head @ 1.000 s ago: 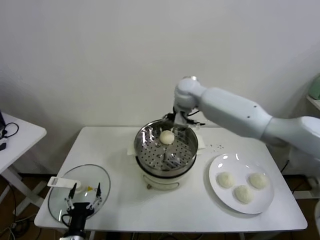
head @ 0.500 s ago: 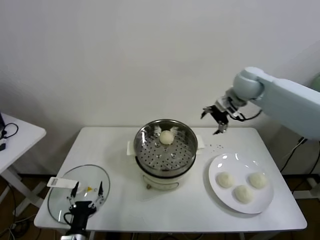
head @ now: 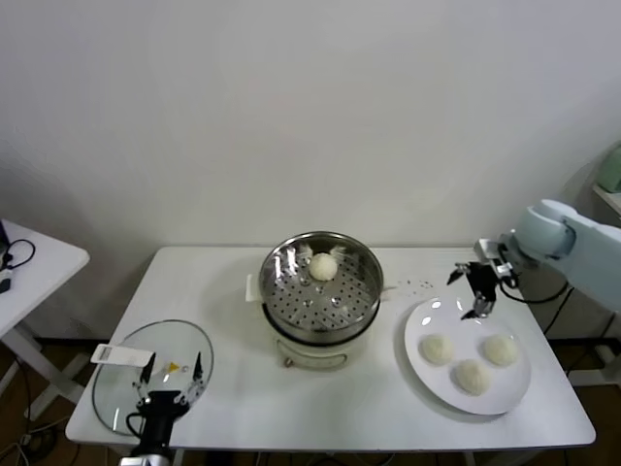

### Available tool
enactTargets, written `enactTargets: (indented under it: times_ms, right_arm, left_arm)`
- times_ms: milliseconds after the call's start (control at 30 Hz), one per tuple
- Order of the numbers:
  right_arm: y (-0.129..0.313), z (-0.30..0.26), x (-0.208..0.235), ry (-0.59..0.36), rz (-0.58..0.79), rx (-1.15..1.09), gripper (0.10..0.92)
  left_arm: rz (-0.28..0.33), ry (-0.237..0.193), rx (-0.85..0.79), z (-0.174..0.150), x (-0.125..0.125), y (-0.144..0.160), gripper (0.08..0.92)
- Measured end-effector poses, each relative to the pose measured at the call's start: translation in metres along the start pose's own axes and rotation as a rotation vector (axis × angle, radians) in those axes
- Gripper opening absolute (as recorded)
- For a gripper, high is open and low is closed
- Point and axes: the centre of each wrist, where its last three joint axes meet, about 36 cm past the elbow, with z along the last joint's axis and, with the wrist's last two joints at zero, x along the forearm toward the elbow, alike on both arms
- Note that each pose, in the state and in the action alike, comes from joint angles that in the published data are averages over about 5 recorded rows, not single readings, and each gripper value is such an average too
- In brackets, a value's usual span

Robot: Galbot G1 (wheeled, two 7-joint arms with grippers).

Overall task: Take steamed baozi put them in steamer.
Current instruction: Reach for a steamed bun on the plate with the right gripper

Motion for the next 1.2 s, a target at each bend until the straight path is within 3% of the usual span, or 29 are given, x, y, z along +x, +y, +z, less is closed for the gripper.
enactTargets:
  times_ms: [533,1200]
  right_arm:
    - [0.02,-0.005,-0.082,-0.014,-0.079,-0.055,0.823]
    - [0.012,-0.01,-0.11,-0.007,-0.095,-0.073,0.823]
  left_arm:
    - [-0.009,0.02,-0.002,0.008,0.003,0.003,0.823]
    - [-0.011,0.024,0.0,0.011,0.002,0.002,0.823]
